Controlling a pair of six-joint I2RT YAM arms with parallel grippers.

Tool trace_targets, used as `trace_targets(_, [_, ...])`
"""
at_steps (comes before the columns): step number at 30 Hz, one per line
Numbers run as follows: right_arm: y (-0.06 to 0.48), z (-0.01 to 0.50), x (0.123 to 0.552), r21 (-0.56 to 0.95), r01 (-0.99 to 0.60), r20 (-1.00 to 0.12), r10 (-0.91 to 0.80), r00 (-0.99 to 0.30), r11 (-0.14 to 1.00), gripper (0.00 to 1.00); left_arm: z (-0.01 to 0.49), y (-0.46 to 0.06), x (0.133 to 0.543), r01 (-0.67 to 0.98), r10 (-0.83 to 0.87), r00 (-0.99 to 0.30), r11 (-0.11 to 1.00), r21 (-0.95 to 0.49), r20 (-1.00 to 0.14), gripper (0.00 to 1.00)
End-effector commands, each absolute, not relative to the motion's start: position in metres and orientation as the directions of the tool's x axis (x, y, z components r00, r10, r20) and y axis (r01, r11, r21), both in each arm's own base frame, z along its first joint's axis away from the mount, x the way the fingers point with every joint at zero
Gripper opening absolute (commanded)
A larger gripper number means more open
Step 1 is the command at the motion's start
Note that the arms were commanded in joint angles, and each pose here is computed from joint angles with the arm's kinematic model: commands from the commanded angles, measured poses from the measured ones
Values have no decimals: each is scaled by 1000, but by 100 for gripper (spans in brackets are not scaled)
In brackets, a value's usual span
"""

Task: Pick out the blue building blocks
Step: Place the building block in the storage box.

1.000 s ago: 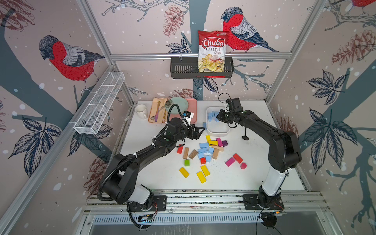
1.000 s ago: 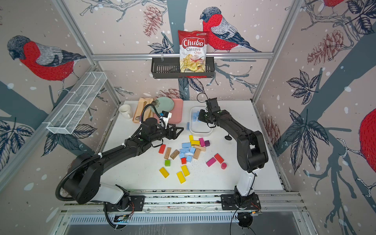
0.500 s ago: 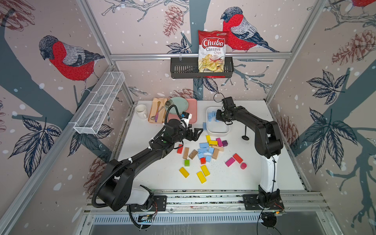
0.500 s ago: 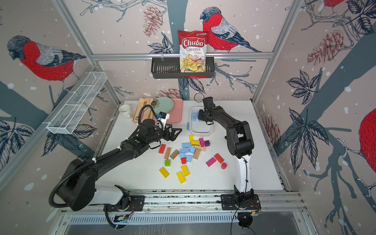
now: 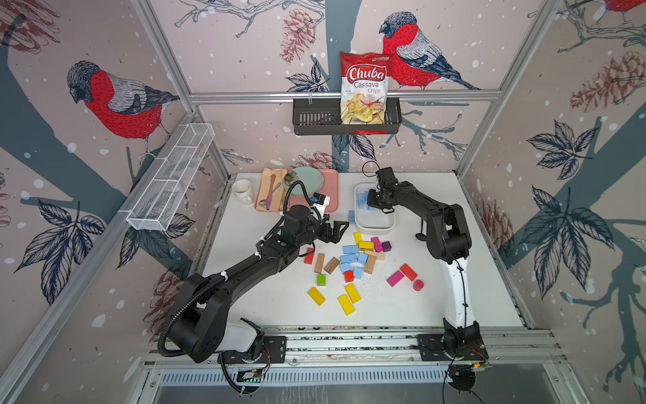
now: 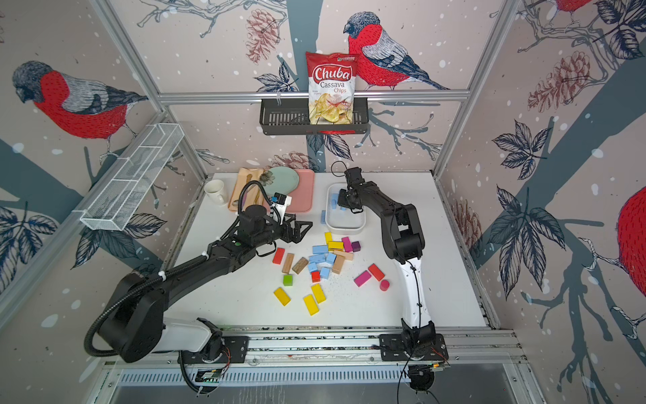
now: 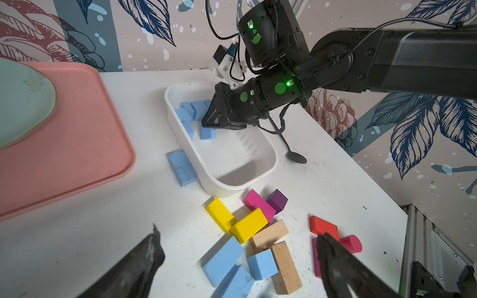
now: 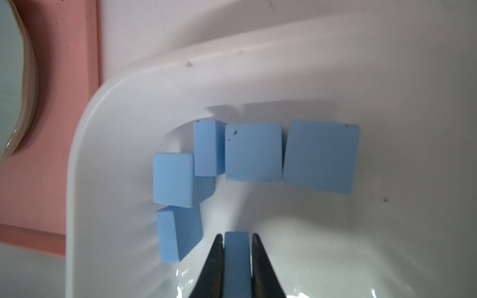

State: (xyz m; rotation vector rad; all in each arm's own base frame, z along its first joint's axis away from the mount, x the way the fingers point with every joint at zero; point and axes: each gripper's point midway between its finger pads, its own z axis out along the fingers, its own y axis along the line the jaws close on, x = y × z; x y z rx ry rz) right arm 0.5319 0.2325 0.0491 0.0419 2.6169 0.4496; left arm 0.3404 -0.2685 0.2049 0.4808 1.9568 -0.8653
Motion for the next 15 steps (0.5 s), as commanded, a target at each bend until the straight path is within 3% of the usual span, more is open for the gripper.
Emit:
trace_targets(1, [234, 45, 533, 321, -42, -442, 111, -890, 946, 16, 208, -270, 342, 641, -11, -491, 672, -370, -871, 96])
trace_targets(9, [244, 42, 536, 352, -48, -423, 114, -899, 935, 30, 207, -271, 342, 643, -11, -496, 668, -376, -868, 96])
trace_targets(15, [252, 48, 535, 395, -50, -414, 130, -901, 917, 32, 205, -272, 342, 643, -12, -501, 664, -382, -865, 96])
